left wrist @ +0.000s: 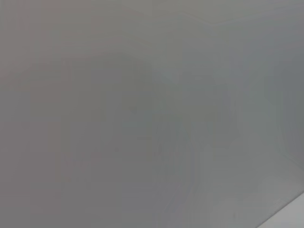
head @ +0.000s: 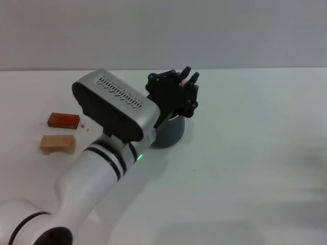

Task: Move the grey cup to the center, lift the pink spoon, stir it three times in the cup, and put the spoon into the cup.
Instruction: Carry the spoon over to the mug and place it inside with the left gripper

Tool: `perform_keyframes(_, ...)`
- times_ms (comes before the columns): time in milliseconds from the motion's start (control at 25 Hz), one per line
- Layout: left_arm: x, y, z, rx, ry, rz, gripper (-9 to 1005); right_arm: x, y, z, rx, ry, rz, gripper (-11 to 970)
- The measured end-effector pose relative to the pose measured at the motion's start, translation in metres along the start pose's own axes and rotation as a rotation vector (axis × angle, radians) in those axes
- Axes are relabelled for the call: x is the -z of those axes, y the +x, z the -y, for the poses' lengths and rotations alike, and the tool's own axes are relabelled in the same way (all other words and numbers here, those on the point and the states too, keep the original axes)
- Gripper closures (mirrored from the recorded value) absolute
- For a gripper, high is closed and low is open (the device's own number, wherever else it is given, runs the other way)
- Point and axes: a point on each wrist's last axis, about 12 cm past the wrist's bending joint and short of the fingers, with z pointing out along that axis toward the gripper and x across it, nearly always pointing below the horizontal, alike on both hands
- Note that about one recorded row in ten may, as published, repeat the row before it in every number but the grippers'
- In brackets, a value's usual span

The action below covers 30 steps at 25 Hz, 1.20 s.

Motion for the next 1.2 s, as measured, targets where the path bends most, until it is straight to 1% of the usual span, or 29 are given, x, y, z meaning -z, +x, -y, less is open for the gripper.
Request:
perform_keyframes(280, 0.013, 0.011, -0.007, 0.016, -0.041, -0.032, 862, -0.002, -0.001, -0.002, -0.001, -0.009, 0.005, 960)
perform_keyframes(360, 0.017, 0.013, -0.009, 0.013, -0.054, -0.034, 862, -0.003, -0.001, -0.003, -0.001, -0.010, 0.006, 961)
perform_keyframes(400, 0.020, 0.013, -0.013, 0.000, -0.069, -0.033, 861, -0.003, -0.002, -0.003, -0.001, -0.013, 0.007, 961)
perform_keyframes(560, 0.022, 0.013, -0.019, -0.018, -0.085, -0.031, 861, -0.004, -0.002, -0.004, -0.001, -0.016, 0.008, 960)
perform_keyframes(720, 0.016, 0.008, -0.022, -0.020, -0.085, -0.022, 862, -0.004, -0.002, -0.004, -0.001, -0.017, 0.008, 959)
perform_keyframes(800, 0.010, 0.007, -0.022, -0.017, -0.072, -0.019, 862, -0.004, -0.002, -0.004, -0.001, -0.017, 0.007, 959)
perform_keyframes(960, 0.004, 0.006, -0.021, -0.009, -0.056, -0.018, 861, -0.004, -0.002, -0.004, 0.000, -0.017, 0.007, 960)
perform_keyframes(1040, -0.002, 0.005, -0.017, 0.003, -0.032, -0.013, 861, -0.004, -0.002, -0.004, -0.001, -0.017, 0.007, 960)
perform_keyframes(1160, -0.003, 0.004, -0.014, 0.009, -0.019, -0.007, 862, -0.004, -0.002, -0.004, -0.001, -0.017, 0.007, 959)
perform_keyframes(1200, -0.003, 0.002, -0.008, 0.017, 0.002, 0.001, 862, -0.004, -0.002, -0.004, -0.001, -0.017, 0.007, 959)
